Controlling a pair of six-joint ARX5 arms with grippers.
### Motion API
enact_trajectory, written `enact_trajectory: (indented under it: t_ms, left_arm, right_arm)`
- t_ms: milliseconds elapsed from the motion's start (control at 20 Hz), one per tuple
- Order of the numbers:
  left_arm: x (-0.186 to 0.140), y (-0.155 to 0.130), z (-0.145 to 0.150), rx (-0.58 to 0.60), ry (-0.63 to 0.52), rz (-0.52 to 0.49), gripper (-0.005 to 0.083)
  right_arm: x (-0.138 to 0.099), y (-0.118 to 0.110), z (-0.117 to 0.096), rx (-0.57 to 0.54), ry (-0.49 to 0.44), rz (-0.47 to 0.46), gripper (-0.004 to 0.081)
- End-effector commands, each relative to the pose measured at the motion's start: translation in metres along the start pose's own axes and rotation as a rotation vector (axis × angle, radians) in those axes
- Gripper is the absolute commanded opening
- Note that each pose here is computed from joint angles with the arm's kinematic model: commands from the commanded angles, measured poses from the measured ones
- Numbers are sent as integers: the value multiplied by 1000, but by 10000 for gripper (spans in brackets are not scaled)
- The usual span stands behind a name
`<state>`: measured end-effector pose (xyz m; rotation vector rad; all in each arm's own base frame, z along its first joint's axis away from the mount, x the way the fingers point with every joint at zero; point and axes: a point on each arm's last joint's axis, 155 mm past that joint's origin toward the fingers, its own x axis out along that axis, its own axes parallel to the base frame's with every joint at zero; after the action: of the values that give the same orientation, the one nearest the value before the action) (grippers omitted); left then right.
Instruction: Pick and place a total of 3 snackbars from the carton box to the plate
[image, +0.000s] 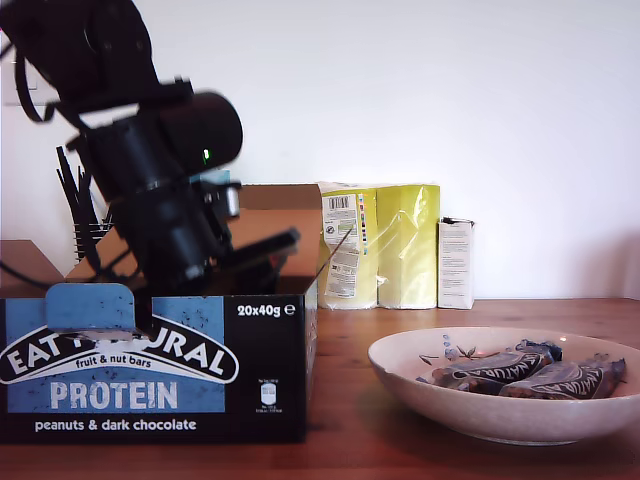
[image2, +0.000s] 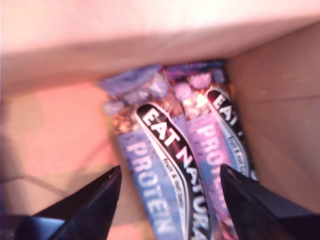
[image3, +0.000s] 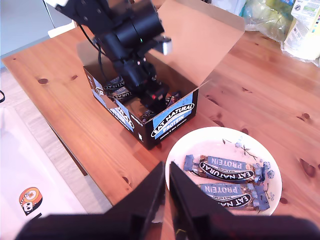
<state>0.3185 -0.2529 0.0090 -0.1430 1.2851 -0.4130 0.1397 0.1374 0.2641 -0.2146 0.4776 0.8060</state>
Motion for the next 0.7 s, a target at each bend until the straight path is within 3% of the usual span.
enact_trajectory:
  t_ms: [0,350,650]
  left_arm:
    - [14,11,-16,-16,53,25,562]
    - [13,2,-11,-8,41,-12,255]
    - [8,-2,-4,0,36,-20,248]
  right_arm:
    - [4,0,-4,-2,8,4,-13]
    - [4,-1,-4,-2,8,-3,-13]
    - [4,-3,-4,-3,9,-14,-13]
